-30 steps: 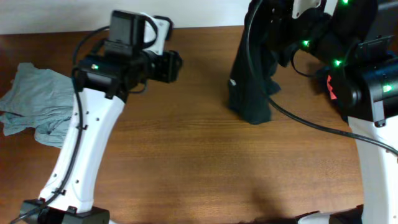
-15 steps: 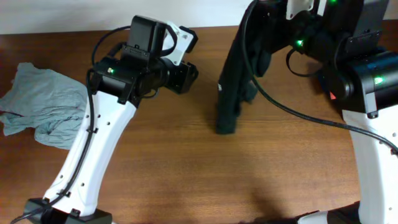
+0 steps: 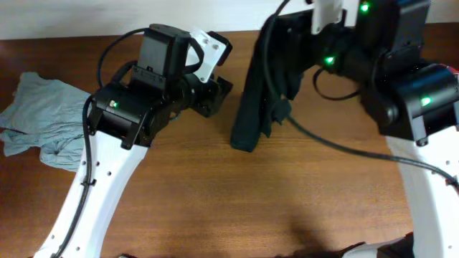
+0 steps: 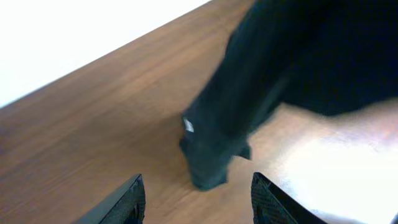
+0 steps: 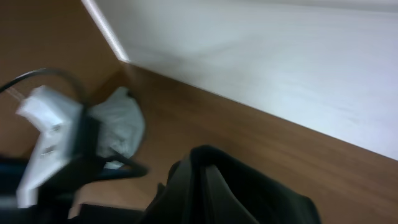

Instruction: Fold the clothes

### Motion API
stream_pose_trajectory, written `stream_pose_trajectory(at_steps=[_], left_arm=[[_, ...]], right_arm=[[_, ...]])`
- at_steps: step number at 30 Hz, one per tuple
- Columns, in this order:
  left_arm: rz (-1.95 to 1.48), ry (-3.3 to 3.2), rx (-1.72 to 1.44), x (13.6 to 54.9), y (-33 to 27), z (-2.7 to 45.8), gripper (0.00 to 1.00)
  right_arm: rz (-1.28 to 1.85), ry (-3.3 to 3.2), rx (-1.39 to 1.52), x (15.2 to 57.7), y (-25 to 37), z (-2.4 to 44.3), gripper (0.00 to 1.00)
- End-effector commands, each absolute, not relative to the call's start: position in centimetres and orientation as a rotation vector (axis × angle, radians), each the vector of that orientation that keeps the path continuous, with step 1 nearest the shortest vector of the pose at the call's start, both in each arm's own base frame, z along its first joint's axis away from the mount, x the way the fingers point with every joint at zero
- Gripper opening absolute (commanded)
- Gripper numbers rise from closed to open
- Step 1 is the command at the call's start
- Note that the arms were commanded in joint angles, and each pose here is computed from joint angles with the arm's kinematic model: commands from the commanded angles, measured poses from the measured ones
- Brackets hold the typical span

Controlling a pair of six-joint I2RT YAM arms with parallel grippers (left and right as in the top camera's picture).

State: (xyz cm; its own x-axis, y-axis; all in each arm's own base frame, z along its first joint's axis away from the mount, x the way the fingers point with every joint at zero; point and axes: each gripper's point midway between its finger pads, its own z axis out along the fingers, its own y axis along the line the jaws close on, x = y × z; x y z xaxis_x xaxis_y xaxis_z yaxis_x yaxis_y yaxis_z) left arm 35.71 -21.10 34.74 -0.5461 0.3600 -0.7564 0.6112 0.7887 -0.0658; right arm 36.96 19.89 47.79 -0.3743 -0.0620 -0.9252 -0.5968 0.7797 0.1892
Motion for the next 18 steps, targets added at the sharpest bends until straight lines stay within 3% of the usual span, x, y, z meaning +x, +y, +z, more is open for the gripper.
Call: stream_pose_trajectory(at_steps=[1,12,18], left_arm=[[-0.273,2.17,0.582,37.1,-18.3,36.6,0.54],[-0.201,2.115,0.0,39.0,-5.4,40.7,0.54],[-0.198,2.14,-0.032,39.0,-4.1,40.2,0.54]], right_arm=[[0.623,1.796,-0.524,34.9,21.8,50.6,0.04],[0.659,1.639,-0.424,34.9,26.2,54.4,0.04],[0.583,1.674,-0.2,36.6,24.4,54.2,0.04]])
